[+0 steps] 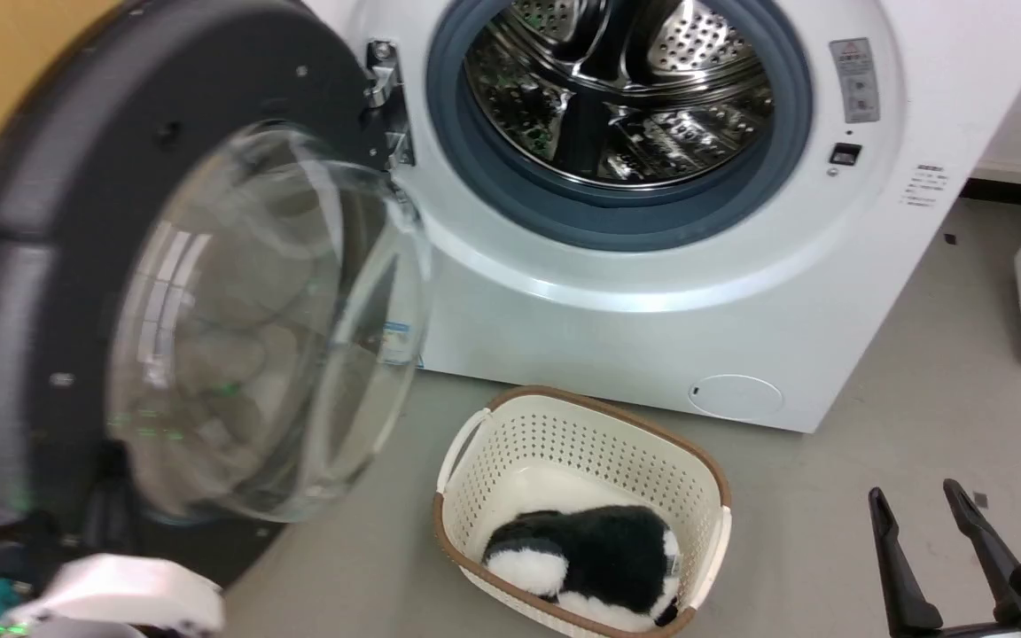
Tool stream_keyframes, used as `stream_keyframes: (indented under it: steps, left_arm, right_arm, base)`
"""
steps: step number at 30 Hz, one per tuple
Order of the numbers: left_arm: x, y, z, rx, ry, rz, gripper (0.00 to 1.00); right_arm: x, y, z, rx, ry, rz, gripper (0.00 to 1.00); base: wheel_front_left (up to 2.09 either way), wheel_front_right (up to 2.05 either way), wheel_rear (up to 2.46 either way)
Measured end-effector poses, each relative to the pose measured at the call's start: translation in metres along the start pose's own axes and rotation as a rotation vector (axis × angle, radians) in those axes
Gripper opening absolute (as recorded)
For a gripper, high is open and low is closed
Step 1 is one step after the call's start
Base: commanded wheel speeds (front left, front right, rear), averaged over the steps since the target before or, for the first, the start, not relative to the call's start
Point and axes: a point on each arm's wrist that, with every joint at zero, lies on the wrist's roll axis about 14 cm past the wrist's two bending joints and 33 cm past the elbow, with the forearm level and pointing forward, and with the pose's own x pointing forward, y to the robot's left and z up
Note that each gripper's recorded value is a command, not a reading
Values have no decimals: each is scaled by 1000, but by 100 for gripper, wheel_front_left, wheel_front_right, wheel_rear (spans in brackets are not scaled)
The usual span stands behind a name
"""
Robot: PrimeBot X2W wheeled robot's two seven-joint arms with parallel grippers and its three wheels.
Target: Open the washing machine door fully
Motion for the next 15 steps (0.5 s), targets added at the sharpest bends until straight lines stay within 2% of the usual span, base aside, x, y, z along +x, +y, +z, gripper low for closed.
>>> stream_keyframes:
  steps: [4, 9, 15]
  left_arm:
    - [16, 26, 4, 4, -31, 70, 0]
    - [35, 66, 5, 77, -45, 133, 0]
    - [51, 87, -4, 128, -28, 169, 0]
  right_arm:
    - [-2, -4, -1, 6, 4, -14, 100]
    - [-4, -8, 0, 5, -1, -27, 100]
    - [-3, -13, 1, 12, -9, -41, 100]
  base:
    - [0, 0, 0]
    - [0, 0, 0]
    - [0, 0, 0]
